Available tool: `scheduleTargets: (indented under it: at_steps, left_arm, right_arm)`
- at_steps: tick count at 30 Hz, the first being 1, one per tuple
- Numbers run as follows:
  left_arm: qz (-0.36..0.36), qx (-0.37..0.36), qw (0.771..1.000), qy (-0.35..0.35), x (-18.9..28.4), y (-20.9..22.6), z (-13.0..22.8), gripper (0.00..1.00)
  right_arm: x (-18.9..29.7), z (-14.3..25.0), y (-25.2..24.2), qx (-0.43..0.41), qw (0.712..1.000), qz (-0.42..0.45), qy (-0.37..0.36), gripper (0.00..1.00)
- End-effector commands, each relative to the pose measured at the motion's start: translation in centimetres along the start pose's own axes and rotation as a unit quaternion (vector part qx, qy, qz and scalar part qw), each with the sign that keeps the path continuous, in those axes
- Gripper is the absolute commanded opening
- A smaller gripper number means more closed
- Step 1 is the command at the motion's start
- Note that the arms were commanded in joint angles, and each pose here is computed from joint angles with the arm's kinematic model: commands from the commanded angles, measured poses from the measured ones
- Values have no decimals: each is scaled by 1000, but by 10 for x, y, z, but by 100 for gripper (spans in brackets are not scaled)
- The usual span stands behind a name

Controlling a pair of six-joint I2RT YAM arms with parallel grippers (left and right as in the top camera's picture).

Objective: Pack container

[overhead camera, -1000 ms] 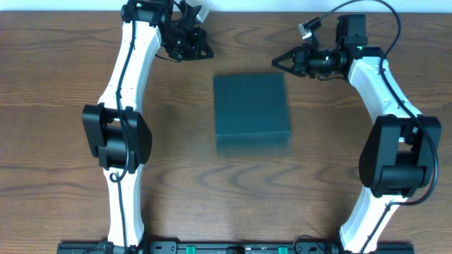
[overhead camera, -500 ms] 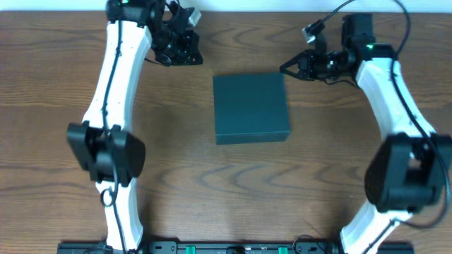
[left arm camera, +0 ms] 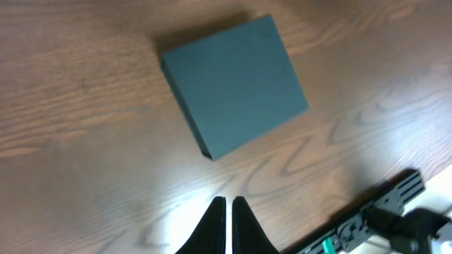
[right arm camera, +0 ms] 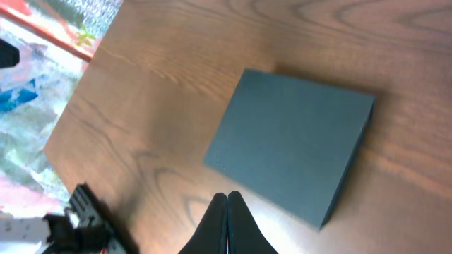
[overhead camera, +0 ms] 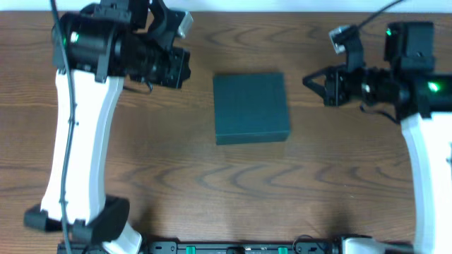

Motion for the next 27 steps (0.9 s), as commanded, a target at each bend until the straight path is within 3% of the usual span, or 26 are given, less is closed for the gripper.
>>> scheduleTargets:
  at_steps: [1,6,11,19,22,27]
  left_arm:
    - [-11,-37,999,-33,33,-16,17,6]
    - [-17,-54,997,-48,63,-21,53,6]
    - [-9,-62,996,-70,65,-11,94,6]
    - [17,-8,997,-70,-6,29,177,6]
    - [45,23,997,-51,-38,40,209,6]
    - [77,67,994,-33,-75,51,241,6]
  right_arm:
    - [25,5,24,38,999,12,-13,2]
    - [55,32,60,62,998,14,-17,2]
    - [63,90,85,72,997,17,-25,2]
    - [52,178,102,74,997,19,-33,1]
    - [41,210,101,37,999,13,-19,2]
    - [23,241,105,8,1000,-29,-1,1]
Point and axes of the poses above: each gripper's point midway between its finger pads, its own x axis back along the fingers, its own y axis along the line the jaws close on, z = x × y, the point moved 2 cm from there along x, back along the fingers, and after that the axes turned 12 degrees about x, right-handed, at the moved point
